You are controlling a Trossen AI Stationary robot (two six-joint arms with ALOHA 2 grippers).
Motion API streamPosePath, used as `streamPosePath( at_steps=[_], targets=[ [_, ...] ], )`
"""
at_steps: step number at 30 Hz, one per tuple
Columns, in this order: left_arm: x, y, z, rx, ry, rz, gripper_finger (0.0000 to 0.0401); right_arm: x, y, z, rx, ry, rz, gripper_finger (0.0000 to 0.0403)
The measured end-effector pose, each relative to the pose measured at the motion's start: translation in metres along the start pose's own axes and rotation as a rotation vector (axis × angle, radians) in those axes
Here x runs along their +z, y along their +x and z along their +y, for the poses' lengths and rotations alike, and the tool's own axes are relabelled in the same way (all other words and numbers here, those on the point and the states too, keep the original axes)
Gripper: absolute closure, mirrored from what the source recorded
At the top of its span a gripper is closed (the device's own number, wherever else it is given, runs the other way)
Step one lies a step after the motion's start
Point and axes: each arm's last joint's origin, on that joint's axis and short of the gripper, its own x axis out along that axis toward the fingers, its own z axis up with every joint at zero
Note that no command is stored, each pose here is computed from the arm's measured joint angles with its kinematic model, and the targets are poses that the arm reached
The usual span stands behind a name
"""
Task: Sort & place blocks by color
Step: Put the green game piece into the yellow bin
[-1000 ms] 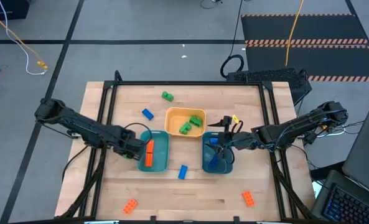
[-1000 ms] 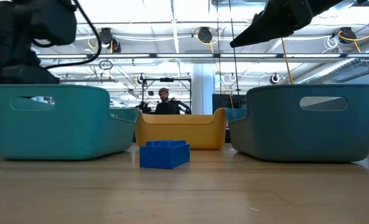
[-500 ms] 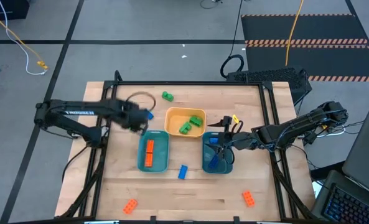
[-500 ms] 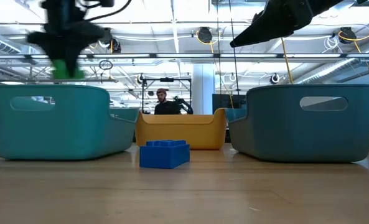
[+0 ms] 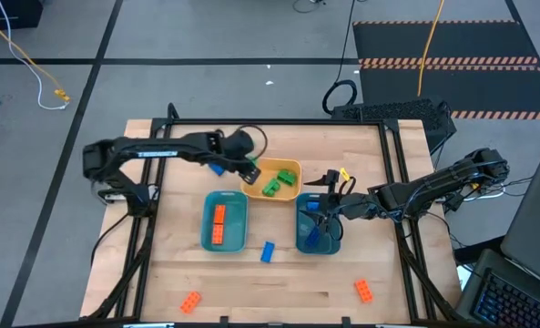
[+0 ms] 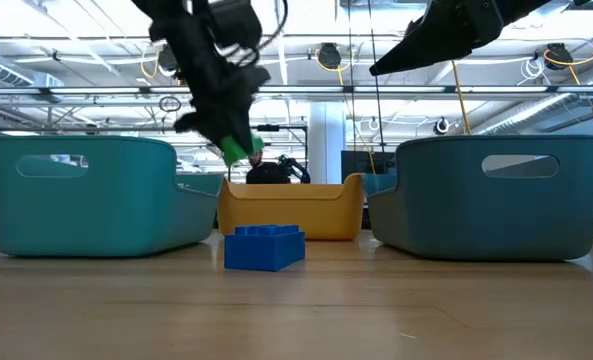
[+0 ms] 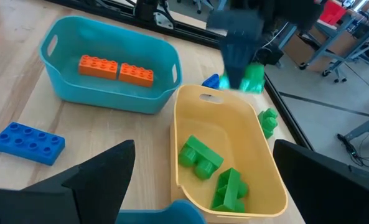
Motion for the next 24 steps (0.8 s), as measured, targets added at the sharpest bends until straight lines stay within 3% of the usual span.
streamPosePath(
  at_steps=[6,18,21,24],
  targets=[
    [0.003,0.013,0.007,0.025,0.027,0.019,0.0246,0.000,0.001,-0.001,-0.004,0.002,0.001,0.0026],
    [0.011,0.011,0.007,-0.007,0.097,-0.031,0.0106,-0.002,0.008,-0.017,-0.064,0.050,0.023,0.0026],
    [0.024,-0.002,0.010,0.015,0.154,-0.058,0.0082,-0.003,0.009,-0.020,-0.074,0.056,0.026,0.0026],
    [0.049,-0.022,0.022,0.135,0.177,-0.157,0.0072,-0.003,0.011,-0.023,-0.084,0.061,0.030,0.0026]
  ],
)
